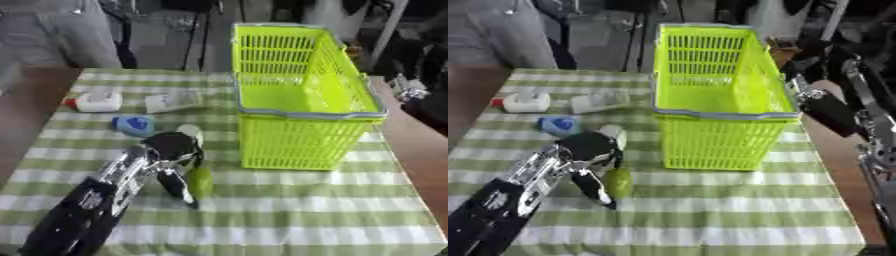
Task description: Pick up objects on the table and place them in the box.
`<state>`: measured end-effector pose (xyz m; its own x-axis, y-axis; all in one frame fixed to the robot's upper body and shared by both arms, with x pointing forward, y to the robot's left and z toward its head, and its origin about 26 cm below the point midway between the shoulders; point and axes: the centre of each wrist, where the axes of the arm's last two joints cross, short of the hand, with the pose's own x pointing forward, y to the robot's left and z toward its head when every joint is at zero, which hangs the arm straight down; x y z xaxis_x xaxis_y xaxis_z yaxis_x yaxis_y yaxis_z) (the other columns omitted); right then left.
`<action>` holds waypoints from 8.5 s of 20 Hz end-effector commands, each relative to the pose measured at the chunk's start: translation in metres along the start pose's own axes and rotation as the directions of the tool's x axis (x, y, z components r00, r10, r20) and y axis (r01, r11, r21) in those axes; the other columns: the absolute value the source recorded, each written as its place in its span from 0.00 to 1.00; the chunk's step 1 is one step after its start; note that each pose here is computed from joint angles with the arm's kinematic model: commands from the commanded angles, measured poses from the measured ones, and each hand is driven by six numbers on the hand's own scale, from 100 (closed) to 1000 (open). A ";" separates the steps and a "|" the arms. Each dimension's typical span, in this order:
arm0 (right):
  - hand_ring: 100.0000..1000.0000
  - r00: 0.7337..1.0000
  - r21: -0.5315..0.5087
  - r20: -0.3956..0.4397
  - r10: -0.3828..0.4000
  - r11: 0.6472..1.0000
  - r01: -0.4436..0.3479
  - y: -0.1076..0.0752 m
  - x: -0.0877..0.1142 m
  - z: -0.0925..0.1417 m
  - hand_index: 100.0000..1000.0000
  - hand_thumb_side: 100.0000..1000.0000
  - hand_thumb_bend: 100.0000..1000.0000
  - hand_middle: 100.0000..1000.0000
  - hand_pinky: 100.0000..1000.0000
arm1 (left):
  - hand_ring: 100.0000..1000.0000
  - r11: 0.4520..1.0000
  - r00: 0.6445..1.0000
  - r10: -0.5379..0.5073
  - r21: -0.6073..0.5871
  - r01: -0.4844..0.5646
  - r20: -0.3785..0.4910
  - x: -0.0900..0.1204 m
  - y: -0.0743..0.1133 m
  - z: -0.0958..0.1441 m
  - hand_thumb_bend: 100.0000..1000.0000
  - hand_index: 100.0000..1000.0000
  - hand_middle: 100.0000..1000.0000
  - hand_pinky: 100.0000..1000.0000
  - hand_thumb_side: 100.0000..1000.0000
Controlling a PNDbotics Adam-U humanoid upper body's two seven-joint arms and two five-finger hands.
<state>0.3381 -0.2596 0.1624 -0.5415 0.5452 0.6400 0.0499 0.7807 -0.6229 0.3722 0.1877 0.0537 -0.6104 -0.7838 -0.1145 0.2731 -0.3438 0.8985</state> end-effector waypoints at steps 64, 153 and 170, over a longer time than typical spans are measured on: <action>0.53 1.000 -0.013 0.020 0.015 1.000 -0.015 -0.008 0.003 -0.004 0.84 0.53 0.20 0.66 0.57 | 0.64 0.991 0.982 0.129 0.052 -0.123 -0.136 -0.052 -0.009 0.020 0.90 0.68 0.49 0.70 0.46; 0.53 1.000 -0.011 0.012 0.016 1.000 -0.016 -0.007 0.001 -0.003 0.84 0.54 0.20 0.66 0.57 | 0.46 0.912 0.939 0.332 0.284 -0.296 -0.089 -0.074 0.072 0.078 0.13 0.44 0.14 0.55 0.06; 0.53 0.999 0.017 0.032 0.002 1.000 -0.002 -0.002 0.005 -0.006 0.84 0.54 0.21 0.66 0.57 | 0.47 0.771 0.956 0.293 0.585 -0.252 0.025 -0.054 0.186 0.057 0.23 0.46 0.17 0.54 0.00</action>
<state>0.3390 -0.2562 0.1601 -0.5470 0.5360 0.6430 0.0281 0.7794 -0.6259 0.4124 0.1963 0.2407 -0.5171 -0.8403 0.1627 -0.0335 0.2098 0.9772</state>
